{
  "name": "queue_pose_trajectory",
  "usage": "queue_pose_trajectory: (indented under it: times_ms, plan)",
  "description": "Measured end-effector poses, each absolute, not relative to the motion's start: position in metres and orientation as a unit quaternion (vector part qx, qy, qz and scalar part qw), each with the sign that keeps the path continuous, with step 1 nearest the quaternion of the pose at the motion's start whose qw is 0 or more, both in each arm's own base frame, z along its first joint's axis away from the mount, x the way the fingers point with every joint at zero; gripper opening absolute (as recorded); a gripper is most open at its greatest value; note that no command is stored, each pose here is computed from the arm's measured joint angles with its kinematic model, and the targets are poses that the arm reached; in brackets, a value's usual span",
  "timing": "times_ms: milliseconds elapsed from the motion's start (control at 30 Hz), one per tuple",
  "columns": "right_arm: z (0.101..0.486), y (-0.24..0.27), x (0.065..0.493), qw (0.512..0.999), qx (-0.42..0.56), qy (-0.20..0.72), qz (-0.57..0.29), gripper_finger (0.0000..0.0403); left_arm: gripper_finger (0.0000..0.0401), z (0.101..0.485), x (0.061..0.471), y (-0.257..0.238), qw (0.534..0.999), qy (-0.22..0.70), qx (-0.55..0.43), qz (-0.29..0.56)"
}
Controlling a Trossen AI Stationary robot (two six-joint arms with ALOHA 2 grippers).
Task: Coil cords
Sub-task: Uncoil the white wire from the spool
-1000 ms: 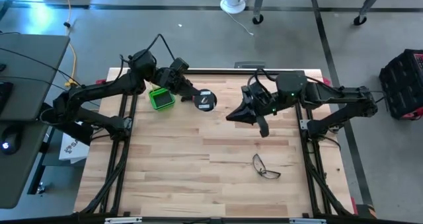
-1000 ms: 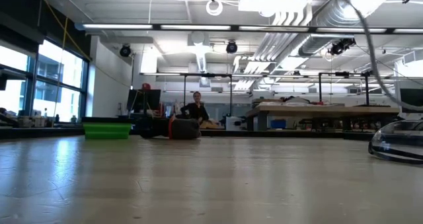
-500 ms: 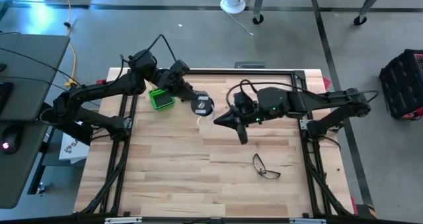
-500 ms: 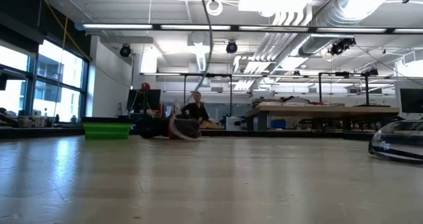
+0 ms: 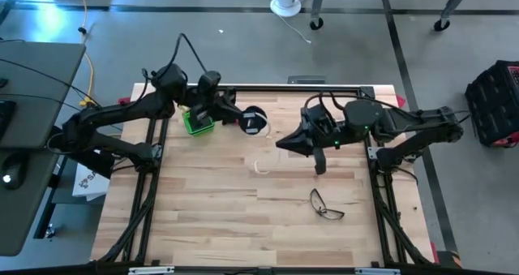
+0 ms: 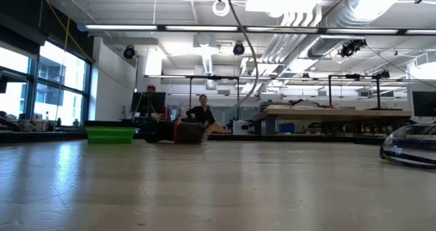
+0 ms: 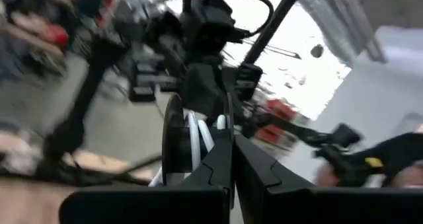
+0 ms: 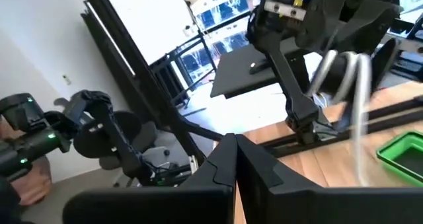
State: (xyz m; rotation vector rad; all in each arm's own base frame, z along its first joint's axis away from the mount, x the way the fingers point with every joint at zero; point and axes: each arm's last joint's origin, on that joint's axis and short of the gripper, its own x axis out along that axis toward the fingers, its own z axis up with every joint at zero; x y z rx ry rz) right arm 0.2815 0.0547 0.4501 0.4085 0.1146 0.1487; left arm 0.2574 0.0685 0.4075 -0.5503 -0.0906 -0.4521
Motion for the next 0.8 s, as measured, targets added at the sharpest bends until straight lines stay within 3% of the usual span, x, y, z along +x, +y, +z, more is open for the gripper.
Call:
queue_pose_trajectory:
  times_ms: [300, 433, 600, 800]
  plan:
    - [0.456, 0.052, 0.282, 0.976, 0.213, 0.021, 0.050, 0.0000, 0.0000, 0.397, 0.236, 0.054, 0.977, -0.107, -0.166, -0.084]
    - [0.455, 0.042, 0.284, 0.978, 0.207, 0.010, -0.013, 0.0011, 0.0000, 0.403, 0.228, 0.052, 0.976, -0.154, -0.146, -0.051]
    - [0.456, 0.031, 0.285, 0.978, 0.206, 0.001, -0.045, 0.0071, 0.0000, 0.421, 0.221, 0.045, 0.954, -0.241, -0.154, -0.093]
    - [0.454, 0.028, 0.292, 0.977, 0.207, -0.008, -0.049, 0.0153, 0.0000, 0.419, 0.223, 0.042, 0.948, -0.228, -0.186, -0.118]
